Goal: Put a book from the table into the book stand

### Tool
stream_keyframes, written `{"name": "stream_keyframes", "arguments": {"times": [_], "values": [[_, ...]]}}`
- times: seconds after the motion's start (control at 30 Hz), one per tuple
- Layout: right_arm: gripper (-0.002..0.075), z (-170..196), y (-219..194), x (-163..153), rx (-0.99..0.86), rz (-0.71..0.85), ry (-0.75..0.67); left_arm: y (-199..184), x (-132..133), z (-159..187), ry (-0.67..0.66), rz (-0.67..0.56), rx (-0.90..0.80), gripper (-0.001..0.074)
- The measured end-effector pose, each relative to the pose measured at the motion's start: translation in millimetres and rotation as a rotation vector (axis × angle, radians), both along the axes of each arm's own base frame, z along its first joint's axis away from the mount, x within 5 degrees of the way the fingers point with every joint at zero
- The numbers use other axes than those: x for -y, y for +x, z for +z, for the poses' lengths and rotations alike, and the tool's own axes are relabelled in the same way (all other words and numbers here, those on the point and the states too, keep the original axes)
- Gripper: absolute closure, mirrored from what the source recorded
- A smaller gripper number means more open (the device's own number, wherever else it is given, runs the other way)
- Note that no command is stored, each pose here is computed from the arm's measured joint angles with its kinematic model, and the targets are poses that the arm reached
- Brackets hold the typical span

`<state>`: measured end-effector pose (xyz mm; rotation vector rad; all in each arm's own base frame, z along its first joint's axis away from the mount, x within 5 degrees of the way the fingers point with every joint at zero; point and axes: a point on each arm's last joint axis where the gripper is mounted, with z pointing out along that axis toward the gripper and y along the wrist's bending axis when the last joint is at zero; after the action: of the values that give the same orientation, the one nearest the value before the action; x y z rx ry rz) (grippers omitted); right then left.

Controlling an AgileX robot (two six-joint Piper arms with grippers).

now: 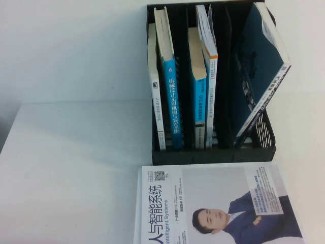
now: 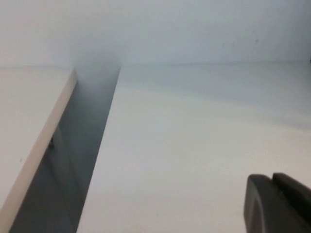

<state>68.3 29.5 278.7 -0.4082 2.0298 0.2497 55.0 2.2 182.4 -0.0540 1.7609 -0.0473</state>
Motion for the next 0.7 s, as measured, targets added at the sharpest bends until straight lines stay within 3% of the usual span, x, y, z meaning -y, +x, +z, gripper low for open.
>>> {"name": "stream_keyframes", "arguments": {"times": [0.27,0.7], "values": [[0.0729,-0.3,-0.2,-0.1,-0.004,0.001,0.0,-2.2,-1.8,-6.5,-0.095,0.045,-0.088,0.0738],[0.0729,-0.3,-0.2,-0.1,-0.004,0.001,0.0,-2.4,-1.8,-7.0,-0.105,0.047,-0.094,0.0738]]}}
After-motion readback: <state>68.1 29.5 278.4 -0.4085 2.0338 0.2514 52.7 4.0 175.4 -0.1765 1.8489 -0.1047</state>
